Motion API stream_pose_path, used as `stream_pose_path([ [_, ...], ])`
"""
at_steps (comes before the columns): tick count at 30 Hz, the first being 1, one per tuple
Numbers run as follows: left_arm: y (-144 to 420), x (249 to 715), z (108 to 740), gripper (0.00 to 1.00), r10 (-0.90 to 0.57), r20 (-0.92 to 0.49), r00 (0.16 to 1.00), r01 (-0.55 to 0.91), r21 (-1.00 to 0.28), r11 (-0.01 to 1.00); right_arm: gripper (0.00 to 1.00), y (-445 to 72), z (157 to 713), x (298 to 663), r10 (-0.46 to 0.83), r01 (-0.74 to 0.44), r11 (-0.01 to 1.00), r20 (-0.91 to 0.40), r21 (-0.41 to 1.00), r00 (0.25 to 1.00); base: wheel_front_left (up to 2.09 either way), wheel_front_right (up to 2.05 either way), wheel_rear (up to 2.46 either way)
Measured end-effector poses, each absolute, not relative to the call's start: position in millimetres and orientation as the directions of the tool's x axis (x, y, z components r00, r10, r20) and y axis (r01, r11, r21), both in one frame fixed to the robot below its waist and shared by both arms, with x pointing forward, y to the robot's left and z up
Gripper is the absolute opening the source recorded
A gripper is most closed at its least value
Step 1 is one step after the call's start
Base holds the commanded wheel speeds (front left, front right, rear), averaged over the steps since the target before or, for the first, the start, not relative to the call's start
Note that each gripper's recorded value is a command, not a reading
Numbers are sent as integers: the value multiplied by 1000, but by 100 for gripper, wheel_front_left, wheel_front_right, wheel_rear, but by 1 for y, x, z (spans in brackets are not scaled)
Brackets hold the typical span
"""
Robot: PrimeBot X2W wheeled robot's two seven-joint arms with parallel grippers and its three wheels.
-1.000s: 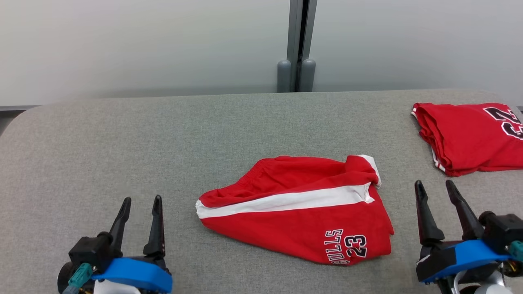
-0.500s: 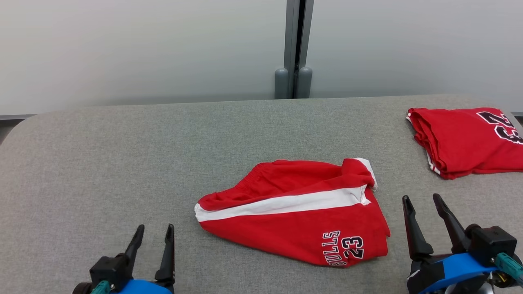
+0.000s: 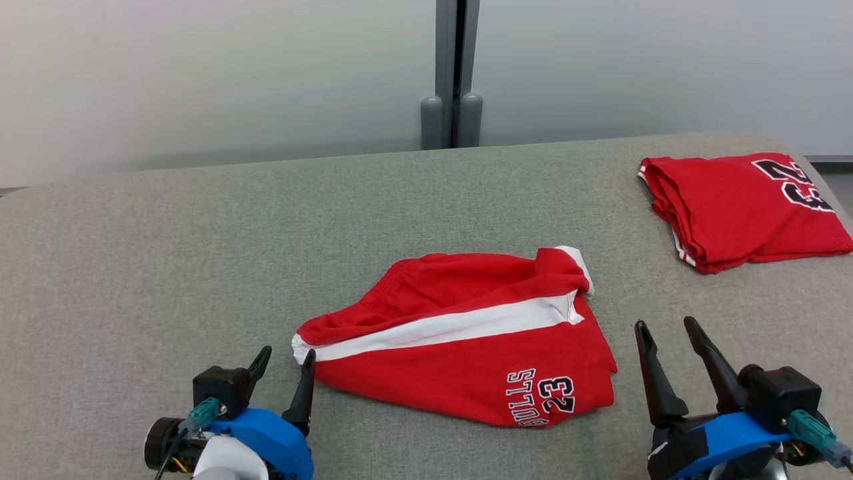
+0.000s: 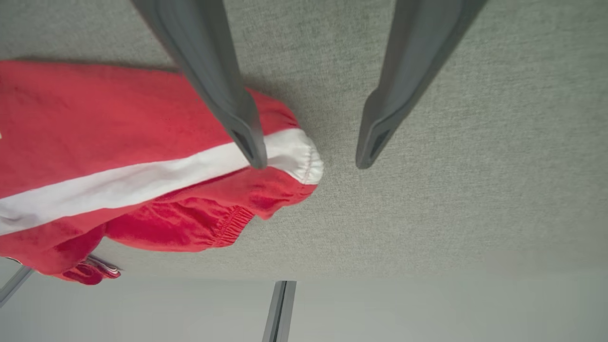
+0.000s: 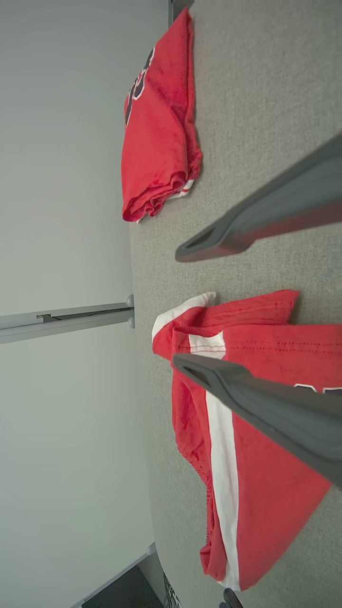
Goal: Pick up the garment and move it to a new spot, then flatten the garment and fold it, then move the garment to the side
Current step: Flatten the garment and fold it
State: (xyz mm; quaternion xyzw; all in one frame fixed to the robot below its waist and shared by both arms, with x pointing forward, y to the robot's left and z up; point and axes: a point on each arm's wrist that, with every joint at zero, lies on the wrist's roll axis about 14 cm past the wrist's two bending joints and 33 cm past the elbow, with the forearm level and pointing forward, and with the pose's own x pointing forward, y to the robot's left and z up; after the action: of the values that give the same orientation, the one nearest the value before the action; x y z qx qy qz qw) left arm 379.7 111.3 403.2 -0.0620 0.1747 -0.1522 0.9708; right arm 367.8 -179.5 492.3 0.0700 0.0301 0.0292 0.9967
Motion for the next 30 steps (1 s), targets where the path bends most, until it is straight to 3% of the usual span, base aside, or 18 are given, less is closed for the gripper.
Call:
stream_pose_path([
  [8,104,389,384,100,-345,-388,855,298,-178,938,100,-186,486,369,43,-32,988,-73,150,996,0,0,0],
  [9,103,390,384,45,-351,-384,854,305,-177,936,100,-186,485,369,41,-30,988,-76,150,996,0,0,0],
  [10,101,392,386,0,-355,-377,855,308,-180,934,100,-186,485,369,40,-28,988,-79,151,996,0,0,0],
  [19,101,394,384,0,-362,-366,857,311,-193,931,100,-173,470,376,90,-58,983,-187,172,978,0,0,0],
  [24,110,393,377,0,-336,-380,862,284,-187,940,100,-156,454,382,163,-98,975,-342,199,925,0,0,0],
  [30,122,401,373,0,-282,-386,878,245,-144,959,100,-134,450,405,247,-157,960,-431,233,868,0,0,0],
])
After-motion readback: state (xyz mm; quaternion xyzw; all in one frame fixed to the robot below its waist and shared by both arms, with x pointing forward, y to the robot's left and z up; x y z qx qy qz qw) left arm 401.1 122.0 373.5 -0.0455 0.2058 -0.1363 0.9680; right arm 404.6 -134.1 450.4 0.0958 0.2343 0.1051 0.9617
